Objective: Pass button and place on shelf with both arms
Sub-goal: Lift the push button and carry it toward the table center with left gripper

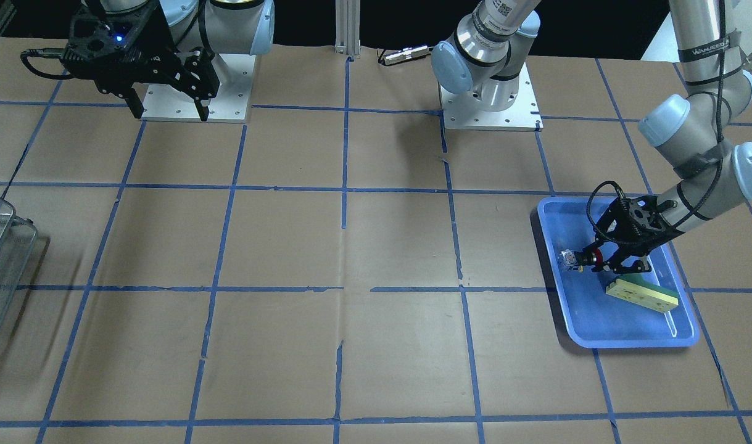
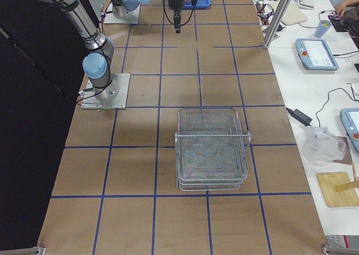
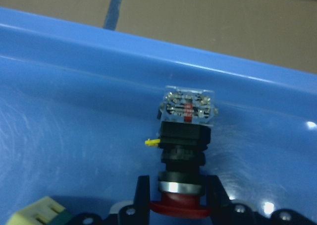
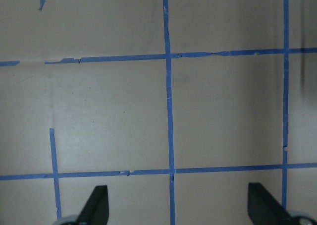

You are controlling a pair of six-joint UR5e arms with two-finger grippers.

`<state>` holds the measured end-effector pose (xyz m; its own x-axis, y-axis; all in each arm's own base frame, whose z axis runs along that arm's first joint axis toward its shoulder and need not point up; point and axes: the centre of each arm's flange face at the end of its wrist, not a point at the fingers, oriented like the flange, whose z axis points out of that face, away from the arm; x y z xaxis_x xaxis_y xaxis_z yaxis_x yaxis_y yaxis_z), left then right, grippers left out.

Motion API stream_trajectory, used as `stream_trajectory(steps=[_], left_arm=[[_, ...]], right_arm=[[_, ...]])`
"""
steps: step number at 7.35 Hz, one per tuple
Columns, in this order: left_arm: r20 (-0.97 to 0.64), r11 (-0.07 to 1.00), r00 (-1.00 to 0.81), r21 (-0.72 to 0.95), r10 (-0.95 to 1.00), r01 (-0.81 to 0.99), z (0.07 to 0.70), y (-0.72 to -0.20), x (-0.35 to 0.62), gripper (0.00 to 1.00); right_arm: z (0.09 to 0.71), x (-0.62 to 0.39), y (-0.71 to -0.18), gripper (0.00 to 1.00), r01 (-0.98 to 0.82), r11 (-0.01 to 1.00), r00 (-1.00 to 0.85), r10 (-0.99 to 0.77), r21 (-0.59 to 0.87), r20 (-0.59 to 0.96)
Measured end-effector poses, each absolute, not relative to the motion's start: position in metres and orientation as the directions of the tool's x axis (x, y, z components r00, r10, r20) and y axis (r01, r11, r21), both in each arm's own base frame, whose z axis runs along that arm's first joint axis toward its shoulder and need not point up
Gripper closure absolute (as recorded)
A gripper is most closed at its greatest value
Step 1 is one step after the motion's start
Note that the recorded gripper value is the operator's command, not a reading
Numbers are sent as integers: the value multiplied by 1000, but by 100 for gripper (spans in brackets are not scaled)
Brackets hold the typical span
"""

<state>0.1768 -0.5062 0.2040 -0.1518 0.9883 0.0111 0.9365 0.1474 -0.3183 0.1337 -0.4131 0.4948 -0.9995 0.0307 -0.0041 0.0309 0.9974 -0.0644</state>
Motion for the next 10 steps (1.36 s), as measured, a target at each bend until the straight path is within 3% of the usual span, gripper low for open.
stream_trajectory(steps=[3, 5, 8, 10], left_arm=[[-19, 54, -64, -326, 998, 944, 269, -552, 93, 100], [-29, 0, -11, -360, 1000, 933, 312, -580, -18, 100], [-3, 25, -31, -511, 1000, 859, 355, -579, -161, 100], [17, 24, -18, -608, 1000, 793, 396, -562, -235, 100]], right_arm=[[490, 137, -414, 0, 37, 998, -999, 35, -52, -36], [492, 130, -420, 0, 63, 995, -997, 59, -82, -48], [495, 107, -437, 0, 120, 982, -992, 114, -149, -51], [490, 105, -443, 0, 38, 987, -998, 30, -159, -51]])
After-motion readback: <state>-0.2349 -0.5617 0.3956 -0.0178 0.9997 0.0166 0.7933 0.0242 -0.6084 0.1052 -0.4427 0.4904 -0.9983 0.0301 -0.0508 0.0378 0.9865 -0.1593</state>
